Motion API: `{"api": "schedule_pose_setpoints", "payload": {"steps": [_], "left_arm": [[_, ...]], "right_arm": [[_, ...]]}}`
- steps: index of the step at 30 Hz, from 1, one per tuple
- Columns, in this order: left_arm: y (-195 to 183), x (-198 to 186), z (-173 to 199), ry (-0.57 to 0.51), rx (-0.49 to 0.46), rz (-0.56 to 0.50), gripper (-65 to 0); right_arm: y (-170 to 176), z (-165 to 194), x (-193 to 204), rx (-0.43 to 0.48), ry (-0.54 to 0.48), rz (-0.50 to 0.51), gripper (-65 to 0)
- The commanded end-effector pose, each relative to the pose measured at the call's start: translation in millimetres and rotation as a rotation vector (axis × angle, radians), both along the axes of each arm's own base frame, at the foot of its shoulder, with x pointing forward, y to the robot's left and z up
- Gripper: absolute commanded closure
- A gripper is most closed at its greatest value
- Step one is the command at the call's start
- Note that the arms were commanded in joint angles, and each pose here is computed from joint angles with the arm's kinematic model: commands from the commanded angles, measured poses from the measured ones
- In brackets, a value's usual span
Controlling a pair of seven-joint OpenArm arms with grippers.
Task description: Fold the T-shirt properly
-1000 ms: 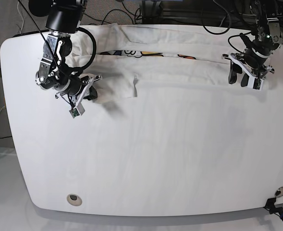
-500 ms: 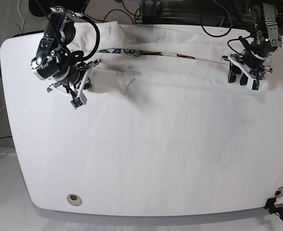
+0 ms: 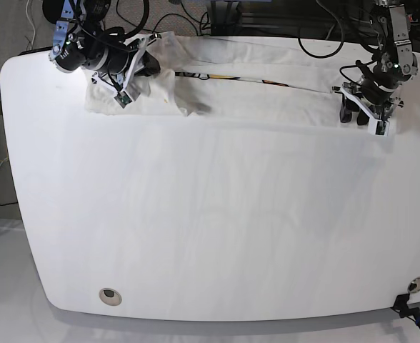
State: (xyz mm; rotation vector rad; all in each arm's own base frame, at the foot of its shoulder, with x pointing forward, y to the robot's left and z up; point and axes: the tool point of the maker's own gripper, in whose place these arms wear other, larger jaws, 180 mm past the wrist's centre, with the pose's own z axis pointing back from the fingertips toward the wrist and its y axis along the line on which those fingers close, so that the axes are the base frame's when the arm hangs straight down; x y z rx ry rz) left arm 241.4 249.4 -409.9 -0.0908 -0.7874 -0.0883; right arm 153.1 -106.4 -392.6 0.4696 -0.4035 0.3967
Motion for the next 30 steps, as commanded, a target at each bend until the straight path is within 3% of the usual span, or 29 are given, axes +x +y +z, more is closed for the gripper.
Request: {"api": "schedule_pose_setpoints", "payload": {"steps": [1,8,16,19,21,22,30], "left_arm": [[3.5,8.2,10.1,-0.038,0.005,0.0,-24.6],[3.5,14.9,14.4,-0.055,0.005,0.0,-24.6],[4.1,14.7,14.1,-0.054,0.006,0.0,-24.6],[4.1,14.7,14.1,-0.054,0.006,0.0,-24.6],[4.1,14.7,14.1,-0.054,0.006,0.0,-24.6],[3.9,14.9,14.6,-0.055,0.006,-0.001,-24.6],[3.9,14.1,15.5,-0.057,0.008,-0.002,-24.6]], "right_arm": [[-13.7,3.0,-3.2,-0.034,-0.012,0.025,0.0],[-29.2,1.2,-6.4,-0.113,-0.001,0.127,0.0],[-11.1,-6.9,-29.7,-0.077,0.054,0.173,-0.4],[-1.3,-7.4,-32.0,-0.058,0.056,0.193,-22.8],[5.0,-6.4,-30.1,-0.038,0.05,0.179,-34.7],[5.4,-5.8,-28.1,-0.037,0.045,0.177,-37.5],[10.9,6.7,2.4,-0.025,-0.037,0.176,-32.8]]}}
